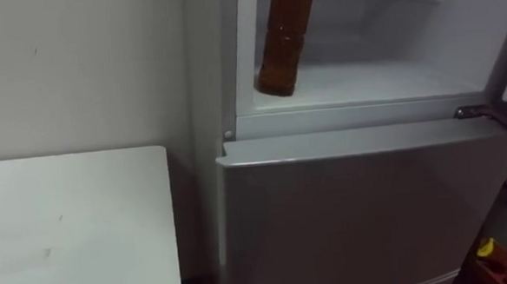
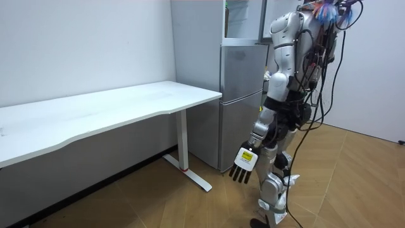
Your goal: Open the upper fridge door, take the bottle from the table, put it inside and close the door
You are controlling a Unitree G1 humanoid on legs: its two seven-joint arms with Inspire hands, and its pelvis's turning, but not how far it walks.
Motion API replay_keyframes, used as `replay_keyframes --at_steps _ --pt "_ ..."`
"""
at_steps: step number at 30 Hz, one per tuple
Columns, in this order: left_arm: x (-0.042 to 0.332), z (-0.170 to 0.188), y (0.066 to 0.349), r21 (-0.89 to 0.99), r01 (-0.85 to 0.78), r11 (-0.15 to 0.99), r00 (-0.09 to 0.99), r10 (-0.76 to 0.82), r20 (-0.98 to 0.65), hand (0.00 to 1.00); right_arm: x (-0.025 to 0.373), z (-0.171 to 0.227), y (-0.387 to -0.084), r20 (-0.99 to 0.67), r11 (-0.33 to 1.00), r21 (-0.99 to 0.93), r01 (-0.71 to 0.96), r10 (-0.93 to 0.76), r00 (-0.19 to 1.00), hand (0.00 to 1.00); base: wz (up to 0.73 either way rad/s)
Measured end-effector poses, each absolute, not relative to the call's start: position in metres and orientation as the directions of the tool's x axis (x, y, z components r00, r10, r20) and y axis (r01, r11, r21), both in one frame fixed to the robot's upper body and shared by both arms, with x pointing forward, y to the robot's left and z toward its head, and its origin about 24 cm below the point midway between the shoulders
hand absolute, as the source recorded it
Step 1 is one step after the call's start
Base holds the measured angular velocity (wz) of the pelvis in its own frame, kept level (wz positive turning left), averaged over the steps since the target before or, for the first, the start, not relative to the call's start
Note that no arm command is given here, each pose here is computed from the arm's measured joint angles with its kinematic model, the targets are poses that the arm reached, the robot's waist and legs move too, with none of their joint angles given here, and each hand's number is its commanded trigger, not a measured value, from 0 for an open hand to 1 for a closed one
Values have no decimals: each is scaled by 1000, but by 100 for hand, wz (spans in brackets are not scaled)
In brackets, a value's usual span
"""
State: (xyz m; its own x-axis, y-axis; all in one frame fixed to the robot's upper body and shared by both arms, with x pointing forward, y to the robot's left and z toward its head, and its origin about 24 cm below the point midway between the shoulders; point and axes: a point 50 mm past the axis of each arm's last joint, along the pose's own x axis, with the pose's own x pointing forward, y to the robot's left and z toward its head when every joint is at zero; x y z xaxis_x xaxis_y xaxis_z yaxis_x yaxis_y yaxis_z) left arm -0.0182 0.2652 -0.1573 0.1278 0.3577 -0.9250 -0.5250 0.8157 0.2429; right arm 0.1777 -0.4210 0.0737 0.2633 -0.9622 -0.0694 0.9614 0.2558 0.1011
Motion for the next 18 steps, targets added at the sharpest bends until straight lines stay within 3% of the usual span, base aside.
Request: replay_keyframes --at_steps 5,10,18 --pt "-21 -157 265 244 -523 817 121 355 -927 0 185 112 -413 143 230 80 970 -966 217 0 0" --pt "-21 -157 266 241 -523 818 125 353 -927 0 189 121 -403 194 209 75 975 -962 191 0 -4" --pt "-25 -159 261 235 -532 813 122 348 -930 0 203 135 -382 260 285 70 956 -930 258 0 -9"
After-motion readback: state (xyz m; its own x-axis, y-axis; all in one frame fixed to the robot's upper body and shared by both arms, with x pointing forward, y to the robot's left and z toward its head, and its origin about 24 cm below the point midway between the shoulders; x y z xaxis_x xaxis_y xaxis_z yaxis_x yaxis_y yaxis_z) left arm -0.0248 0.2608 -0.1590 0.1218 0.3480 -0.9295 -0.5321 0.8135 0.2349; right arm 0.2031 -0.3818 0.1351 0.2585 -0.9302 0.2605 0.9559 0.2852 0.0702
